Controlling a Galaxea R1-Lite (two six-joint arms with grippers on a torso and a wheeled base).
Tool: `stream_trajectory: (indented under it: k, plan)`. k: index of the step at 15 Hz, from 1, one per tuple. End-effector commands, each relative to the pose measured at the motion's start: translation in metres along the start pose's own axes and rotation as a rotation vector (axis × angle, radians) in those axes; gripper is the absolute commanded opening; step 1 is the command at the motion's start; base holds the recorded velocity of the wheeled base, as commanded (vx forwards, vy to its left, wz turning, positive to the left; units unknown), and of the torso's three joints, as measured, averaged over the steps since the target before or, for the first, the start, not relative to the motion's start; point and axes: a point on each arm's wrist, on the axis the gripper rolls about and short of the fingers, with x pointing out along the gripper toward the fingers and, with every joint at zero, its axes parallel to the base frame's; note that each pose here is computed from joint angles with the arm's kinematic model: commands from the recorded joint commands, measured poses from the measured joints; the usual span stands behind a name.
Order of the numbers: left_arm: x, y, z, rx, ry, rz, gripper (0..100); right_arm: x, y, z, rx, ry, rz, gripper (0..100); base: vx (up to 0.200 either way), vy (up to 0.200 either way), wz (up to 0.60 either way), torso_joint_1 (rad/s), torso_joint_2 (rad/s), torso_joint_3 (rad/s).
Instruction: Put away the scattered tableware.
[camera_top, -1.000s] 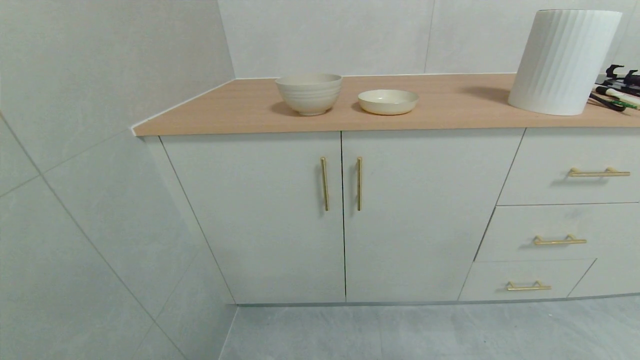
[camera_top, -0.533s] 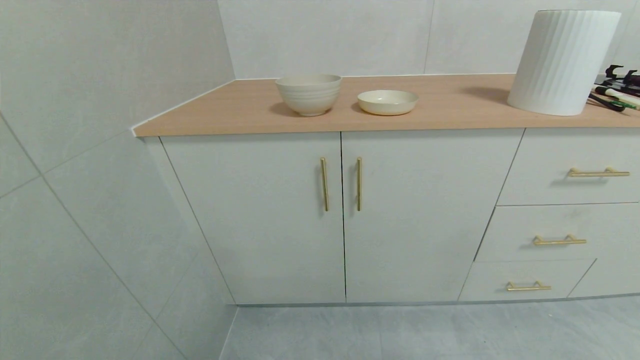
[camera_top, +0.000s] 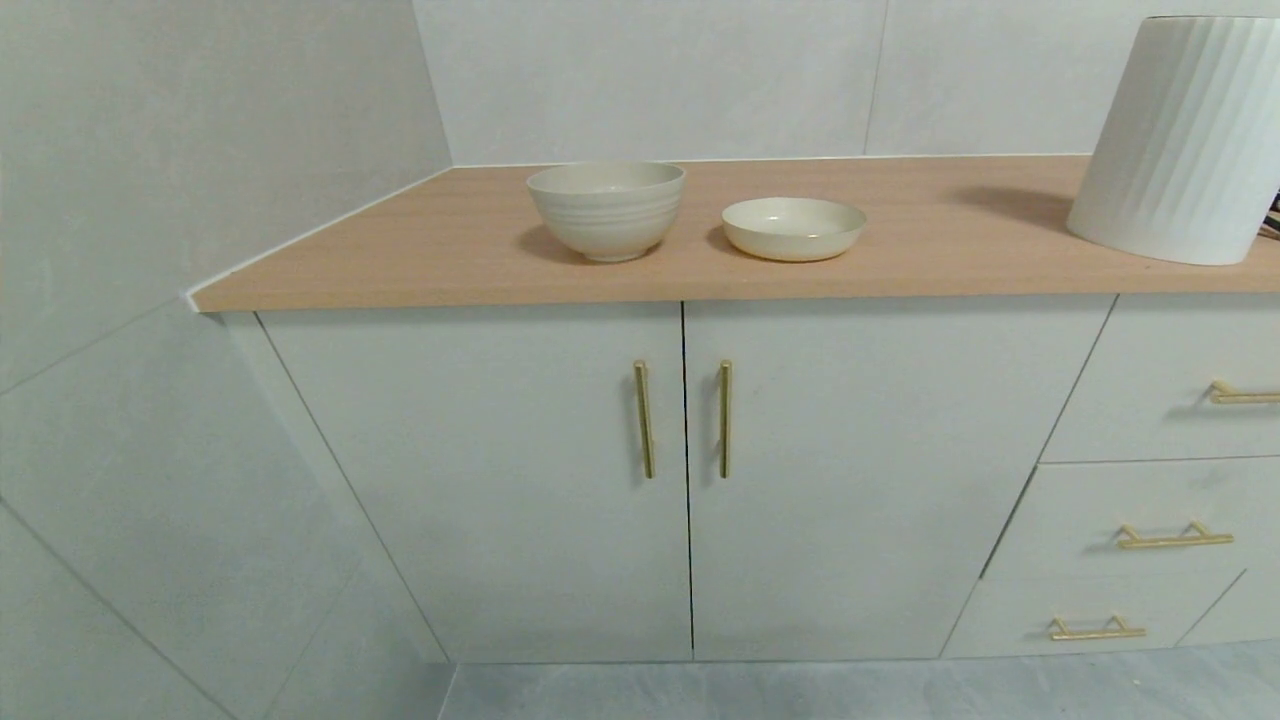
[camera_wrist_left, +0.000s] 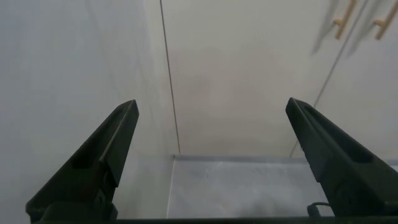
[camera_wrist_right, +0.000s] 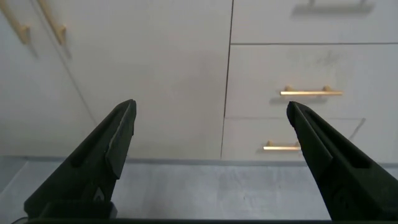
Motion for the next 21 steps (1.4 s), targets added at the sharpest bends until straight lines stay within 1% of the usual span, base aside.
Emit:
stream_trajectory:
  k: [1, 8, 9, 10, 11, 12, 13, 14, 15, 17, 18, 19, 20, 21]
  plan:
    - [0.0, 0.0, 0.0, 0.0, -0.001, 0.001, 100, 0.0, 0.0, 0.0, -0.001, 0.001, 0.001, 100, 0.0, 0.0, 0.0, 0.0, 0.0, 0.0]
    - [0.0, 0.0, 0.0, 0.001, -0.001, 0.001, 100, 0.0, 0.0, 0.0, -0.007, 0.001, 0.0, 100, 0.0, 0.0, 0.0, 0.0, 0.0, 0.0]
    - [0.0, 0.0, 0.0, 0.003, -0.001, 0.001, 100, -0.002, 0.0, 0.008, -0.001, -0.04, -0.008, 100, 0.0, 0.0, 0.0, 0.0, 0.0, 0.0]
    - [0.0, 0.0, 0.0, 0.004, -0.001, 0.001, 100, -0.009, 0.0, 0.033, 0.024, -0.143, -0.001, 100, 0.0, 0.0, 0.0, 0.0, 0.0, 0.0]
    - [0.0, 0.0, 0.0, 0.006, -0.001, 0.001, 100, -0.012, 0.0, 0.051, 0.075, -0.127, 0.028, 100, 0.0, 0.0, 0.0, 0.0, 0.0, 0.0]
    - [0.0, 0.0, 0.0, 0.006, -0.001, 0.001, 100, -0.009, 0.0, 0.051, 0.065, -0.074, 0.05, 100, 0.0, 0.0, 0.0, 0.0, 0.0, 0.0]
    - [0.0, 0.0, 0.0, 0.006, -0.001, 0.001, 100, 0.002, 0.002, 0.05, 0.017, 0.065, 0.142, 100, 0.0, 0.0, 0.0, 0.0, 0.0, 0.0]
    - [0.0, 0.0, 0.0, 0.006, -0.001, 0.001, 100, 0.014, 0.003, 0.053, 0.016, 0.153, 0.209, 100, 0.0, 0.0, 0.0, 0.0, 0.0, 0.0]
    - [0.0, 0.0, 0.0, 0.006, -0.001, 0.001, 100, 0.031, 0.004, 0.063, 0.03, 0.257, 0.265, 100, 0.0, 0.0, 0.0, 0.0, 0.0, 0.0]
    - [0.0, 0.0, 0.0, 0.004, -0.001, 0.001, 100, 0.071, 0.007, 0.077, 0.045, 0.452, 0.307, 100, 0.0, 0.0, 0.0, 0.0, 0.0, 0.0]
    - [0.0, 0.0, 0.0, 0.003, -0.001, 0.001, 100, 0.094, 0.013, 0.084, 0.04, 0.527, 0.372, 100, 0.0, 0.0, 0.0, 0.0, 0.0, 0.0]
    - [0.0, 0.0, 0.0, 0.003, -0.001, 0.001, 100, 0.113, 0.021, 0.09, 0.031, 0.566, 0.426, 100, 0.0, 0.0, 0.0, 0.0, 0.0, 0.0]
    - [0.0, 0.0, 0.0, 0.001, -0.001, 0.001, 100, 0.145, 0.036, 0.089, 0.021, 0.631, 0.49, 100, 0.0, 0.0, 0.0, 0.0, 0.0, 0.0]
    - [0.0, 0.0, 0.0, 0.001, -0.001, 0.001, 100, 0.173, 0.051, 0.082, 0.002, 0.661, 0.535, 100, 0.0, 0.0, 0.0, 0.0, 0.0, 0.0]
